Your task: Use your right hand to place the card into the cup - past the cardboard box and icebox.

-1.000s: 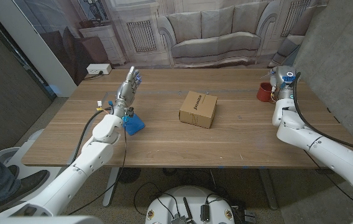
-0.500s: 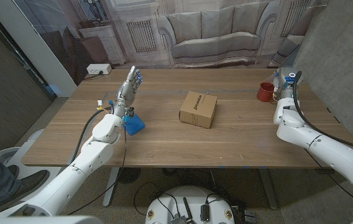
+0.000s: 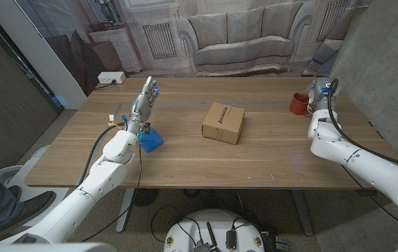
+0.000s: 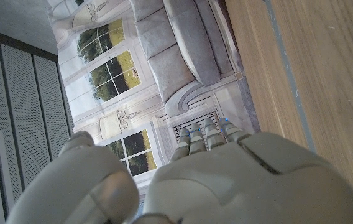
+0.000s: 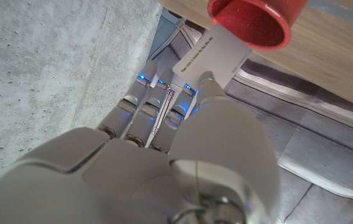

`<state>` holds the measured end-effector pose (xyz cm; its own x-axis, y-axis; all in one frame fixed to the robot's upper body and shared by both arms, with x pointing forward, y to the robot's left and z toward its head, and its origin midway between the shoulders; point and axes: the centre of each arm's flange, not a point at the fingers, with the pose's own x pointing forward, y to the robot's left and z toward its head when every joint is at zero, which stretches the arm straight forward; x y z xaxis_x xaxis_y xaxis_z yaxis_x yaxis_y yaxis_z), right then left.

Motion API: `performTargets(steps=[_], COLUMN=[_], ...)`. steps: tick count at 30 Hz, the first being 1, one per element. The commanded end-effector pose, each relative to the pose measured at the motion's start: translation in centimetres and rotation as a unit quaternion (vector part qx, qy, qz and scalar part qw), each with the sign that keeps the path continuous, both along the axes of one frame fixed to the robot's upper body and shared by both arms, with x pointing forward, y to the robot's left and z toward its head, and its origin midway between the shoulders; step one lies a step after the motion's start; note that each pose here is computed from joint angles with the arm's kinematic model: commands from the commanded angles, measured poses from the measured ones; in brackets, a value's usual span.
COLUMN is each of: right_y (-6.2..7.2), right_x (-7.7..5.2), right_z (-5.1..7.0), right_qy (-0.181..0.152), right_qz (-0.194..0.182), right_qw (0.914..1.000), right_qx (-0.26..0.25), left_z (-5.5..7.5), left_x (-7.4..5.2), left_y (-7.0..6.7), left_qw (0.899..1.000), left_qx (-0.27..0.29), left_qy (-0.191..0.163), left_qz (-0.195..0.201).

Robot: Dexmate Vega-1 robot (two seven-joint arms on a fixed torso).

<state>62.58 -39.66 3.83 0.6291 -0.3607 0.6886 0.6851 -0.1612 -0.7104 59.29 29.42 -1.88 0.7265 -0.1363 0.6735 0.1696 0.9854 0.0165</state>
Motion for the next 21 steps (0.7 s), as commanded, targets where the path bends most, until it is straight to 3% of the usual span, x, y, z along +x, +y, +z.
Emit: performTargets(steps=[1, 21], right_y=[0.19, 0.43], right_x=[0.33, 0.70], right_z=[-0.12, -0.22], right_qy=[0.013, 0.035], right_qz=[-0.002, -0.006], right_qw=[0.9999, 0.9994], right_qx=[0.000, 0.002], left_z=[-0.39, -0.87], left_x=[-0.36, -0.72], left_y=[0.30, 0.58], left_qw=[1.000, 1.000], left_qx=[-0.004, -0.008], left_qy=[0.001, 0.001], left_qz=[0.003, 0.006])
